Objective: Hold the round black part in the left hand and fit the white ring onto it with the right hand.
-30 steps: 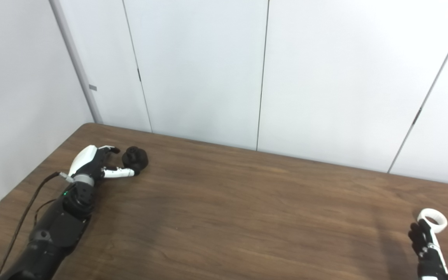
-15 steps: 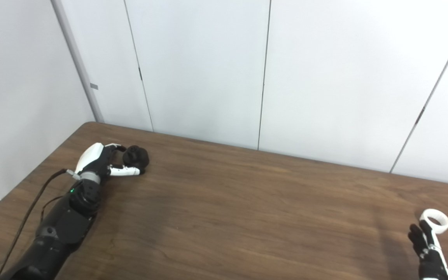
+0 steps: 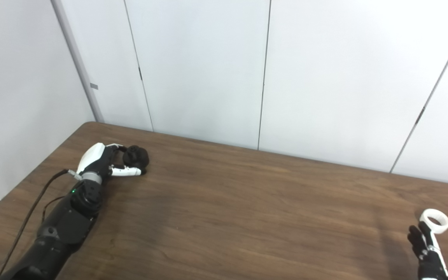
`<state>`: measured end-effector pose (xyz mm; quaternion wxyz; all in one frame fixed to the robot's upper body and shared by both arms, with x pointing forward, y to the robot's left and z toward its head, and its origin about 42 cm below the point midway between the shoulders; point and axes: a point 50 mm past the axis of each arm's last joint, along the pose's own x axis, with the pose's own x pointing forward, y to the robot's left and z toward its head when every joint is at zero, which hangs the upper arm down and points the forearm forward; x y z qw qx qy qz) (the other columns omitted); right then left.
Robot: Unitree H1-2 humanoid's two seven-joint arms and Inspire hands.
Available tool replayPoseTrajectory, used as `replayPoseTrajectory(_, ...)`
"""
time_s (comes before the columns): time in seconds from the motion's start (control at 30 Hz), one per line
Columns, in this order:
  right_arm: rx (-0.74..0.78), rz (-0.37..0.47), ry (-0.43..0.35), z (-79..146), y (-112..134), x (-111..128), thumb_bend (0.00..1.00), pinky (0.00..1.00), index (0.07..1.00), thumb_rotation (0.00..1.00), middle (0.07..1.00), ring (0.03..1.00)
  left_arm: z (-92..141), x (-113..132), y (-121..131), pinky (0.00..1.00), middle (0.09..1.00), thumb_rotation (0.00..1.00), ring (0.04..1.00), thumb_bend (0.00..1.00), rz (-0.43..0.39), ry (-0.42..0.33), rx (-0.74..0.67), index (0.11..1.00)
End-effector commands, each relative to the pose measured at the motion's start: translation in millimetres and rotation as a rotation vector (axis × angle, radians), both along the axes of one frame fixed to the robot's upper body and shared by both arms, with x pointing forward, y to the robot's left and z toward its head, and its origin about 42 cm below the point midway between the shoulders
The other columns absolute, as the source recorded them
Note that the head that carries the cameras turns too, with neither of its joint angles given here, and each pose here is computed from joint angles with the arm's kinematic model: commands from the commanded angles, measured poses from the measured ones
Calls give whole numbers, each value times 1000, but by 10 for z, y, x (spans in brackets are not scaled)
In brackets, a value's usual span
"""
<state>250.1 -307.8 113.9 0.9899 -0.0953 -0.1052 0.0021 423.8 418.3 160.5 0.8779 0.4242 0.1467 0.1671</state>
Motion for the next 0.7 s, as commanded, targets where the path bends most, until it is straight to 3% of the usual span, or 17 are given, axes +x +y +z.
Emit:
replayPoseTrajectory(0.0, 72, -37, 158, -431, 152, -330, 506, 1000, 976, 1000, 953, 955, 283, 149, 5, 1000, 920, 315, 989, 978, -24, -74, 14, 790)
replayPoseTrajectory(0.67, 53, -36, 169, -428, 156, -352, 480, 1000, 972, 1000, 951, 945, 270, 167, -67, 1000, 916, 312, 984, 958, -45, -84, -16, 780)
